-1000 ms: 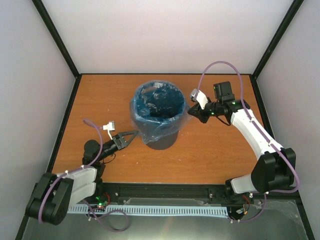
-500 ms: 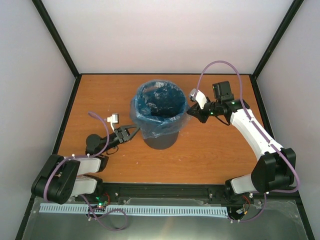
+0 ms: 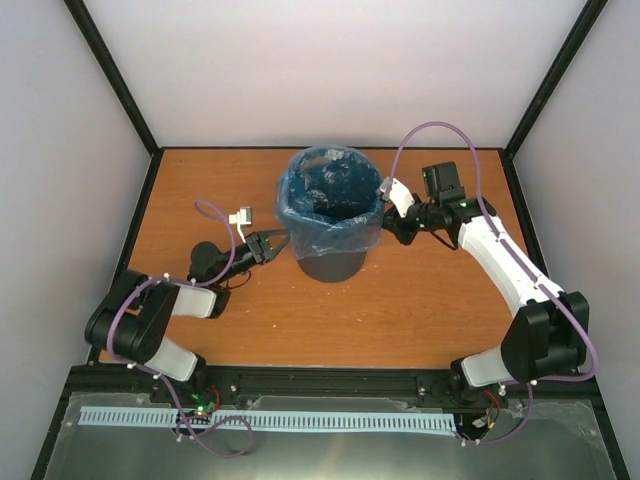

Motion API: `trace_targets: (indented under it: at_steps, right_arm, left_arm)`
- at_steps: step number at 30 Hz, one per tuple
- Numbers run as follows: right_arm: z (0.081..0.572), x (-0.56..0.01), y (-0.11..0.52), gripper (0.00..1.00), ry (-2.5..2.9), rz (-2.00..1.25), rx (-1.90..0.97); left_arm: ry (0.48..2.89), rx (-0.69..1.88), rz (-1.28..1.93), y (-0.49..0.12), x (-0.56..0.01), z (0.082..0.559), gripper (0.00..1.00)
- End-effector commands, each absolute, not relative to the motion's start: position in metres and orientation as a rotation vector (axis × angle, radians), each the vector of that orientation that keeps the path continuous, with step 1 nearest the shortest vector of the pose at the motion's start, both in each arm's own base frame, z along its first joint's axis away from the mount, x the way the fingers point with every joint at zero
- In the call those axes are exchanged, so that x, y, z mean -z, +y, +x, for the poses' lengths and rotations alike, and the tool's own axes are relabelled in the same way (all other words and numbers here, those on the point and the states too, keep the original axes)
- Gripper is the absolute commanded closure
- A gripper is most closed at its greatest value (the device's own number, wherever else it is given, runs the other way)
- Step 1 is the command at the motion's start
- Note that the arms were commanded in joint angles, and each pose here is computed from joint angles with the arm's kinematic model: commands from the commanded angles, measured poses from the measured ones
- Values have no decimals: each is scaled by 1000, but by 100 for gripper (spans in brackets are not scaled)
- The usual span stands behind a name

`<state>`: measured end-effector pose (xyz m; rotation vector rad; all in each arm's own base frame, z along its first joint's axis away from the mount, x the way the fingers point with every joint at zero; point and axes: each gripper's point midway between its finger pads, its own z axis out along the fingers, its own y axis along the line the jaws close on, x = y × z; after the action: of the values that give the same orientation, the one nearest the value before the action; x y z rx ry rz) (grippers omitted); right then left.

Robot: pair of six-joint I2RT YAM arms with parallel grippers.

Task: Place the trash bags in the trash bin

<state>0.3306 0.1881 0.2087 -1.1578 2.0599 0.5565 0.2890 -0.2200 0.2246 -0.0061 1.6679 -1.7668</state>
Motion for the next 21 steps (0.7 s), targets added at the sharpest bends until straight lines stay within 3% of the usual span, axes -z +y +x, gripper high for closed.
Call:
trace_targets:
  at_steps: [1, 16, 19, 21]
  right_arm:
    - [344, -203, 183, 92, 2086, -1134, -484]
    - [350, -184, 174, 92, 2148, -1089, -436]
    - [344, -202, 173, 85, 2116, -1067, -449]
    - [341, -219, 167, 68, 2087, -1034, -438]
  left_arm:
    - [1729, 1710, -37, -225, -196, 304, 99]
    - [1897, 1560, -113, -220, -141, 311, 99]
    - [1908, 1482, -81, -215, -147, 311, 99]
    - [1920, 1420, -68, -211, -153, 310, 93]
